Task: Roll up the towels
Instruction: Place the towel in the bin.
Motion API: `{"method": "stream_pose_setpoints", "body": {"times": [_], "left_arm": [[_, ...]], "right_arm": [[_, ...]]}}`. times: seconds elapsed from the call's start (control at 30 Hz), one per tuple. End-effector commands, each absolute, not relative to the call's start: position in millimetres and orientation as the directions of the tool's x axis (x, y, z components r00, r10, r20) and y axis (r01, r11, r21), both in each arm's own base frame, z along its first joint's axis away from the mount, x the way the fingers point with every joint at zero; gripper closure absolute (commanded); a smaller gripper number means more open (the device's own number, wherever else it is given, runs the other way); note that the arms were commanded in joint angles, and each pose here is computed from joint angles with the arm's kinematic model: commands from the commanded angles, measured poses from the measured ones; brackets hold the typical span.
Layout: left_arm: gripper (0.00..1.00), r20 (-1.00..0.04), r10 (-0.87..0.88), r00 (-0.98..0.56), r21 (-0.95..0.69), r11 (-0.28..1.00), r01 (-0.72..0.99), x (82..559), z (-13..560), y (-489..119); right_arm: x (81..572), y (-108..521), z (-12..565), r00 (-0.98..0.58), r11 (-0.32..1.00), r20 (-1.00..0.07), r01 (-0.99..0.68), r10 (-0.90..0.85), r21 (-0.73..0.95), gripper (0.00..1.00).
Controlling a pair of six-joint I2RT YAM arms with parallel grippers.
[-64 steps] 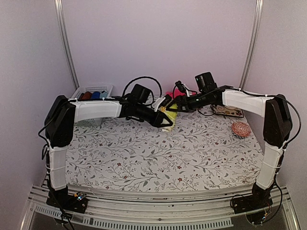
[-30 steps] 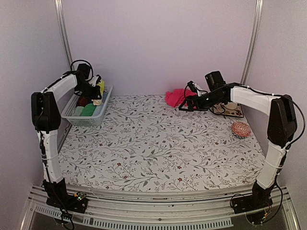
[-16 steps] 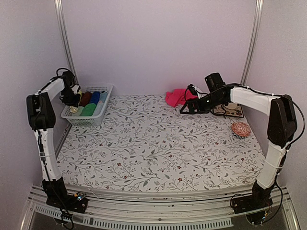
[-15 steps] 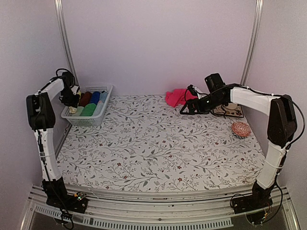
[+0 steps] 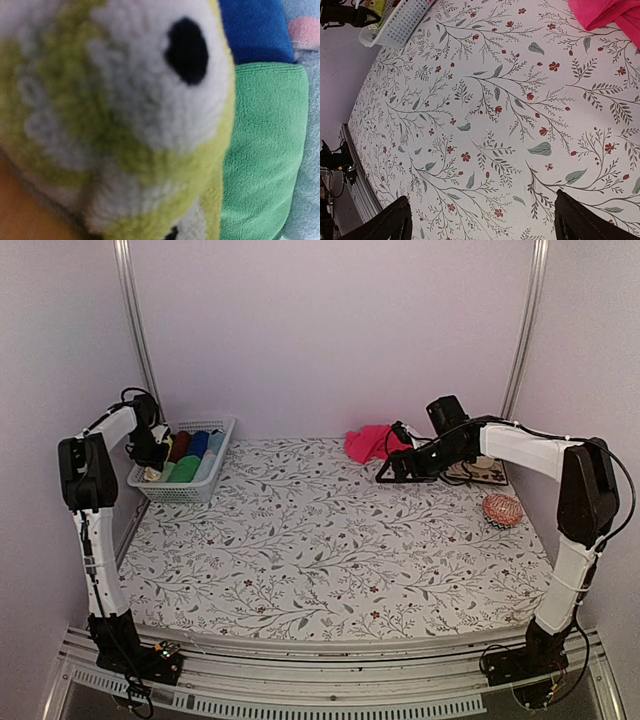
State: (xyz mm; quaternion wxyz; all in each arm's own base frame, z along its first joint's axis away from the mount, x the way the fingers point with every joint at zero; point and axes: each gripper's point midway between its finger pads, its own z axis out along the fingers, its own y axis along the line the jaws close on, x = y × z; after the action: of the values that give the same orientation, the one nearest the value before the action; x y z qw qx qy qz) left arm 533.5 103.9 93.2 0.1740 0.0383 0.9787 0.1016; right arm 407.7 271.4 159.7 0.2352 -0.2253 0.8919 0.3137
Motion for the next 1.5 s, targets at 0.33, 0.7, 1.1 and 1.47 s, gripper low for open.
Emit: {"method": "stream_pose_setpoints", "body": {"times": [0.33,0.7,1.1,1.47], "left_arm": [[0.75,-0.301,0.099,-0.948,0.063,0.995,0.084,515,88,68],[0.41,-0.252,0.044,-0.967,0.049,0.998,0.032,513,64,75],[0.25,-0.381,0.010,-0.924,0.134,0.990,-0.044,539,111,92],[0.42,-0.315,0.013,-0.949,0.219,0.974,-0.059,527,96,102]], "right_arm": [[409,288,162,-0.776,0.674,-0.561,-0.580,-0.288,0.457,0.01],[409,293,159,-0.769,0.671,-0.561,-0.592,-0.305,0.447,0.01],[415,299,161,-0.763,0.660,-0.567,-0.602,-0.311,0.449,0.01],[417,301,163,-0.756,0.655,-0.576,-0.609,-0.310,0.447,0.01]]}}
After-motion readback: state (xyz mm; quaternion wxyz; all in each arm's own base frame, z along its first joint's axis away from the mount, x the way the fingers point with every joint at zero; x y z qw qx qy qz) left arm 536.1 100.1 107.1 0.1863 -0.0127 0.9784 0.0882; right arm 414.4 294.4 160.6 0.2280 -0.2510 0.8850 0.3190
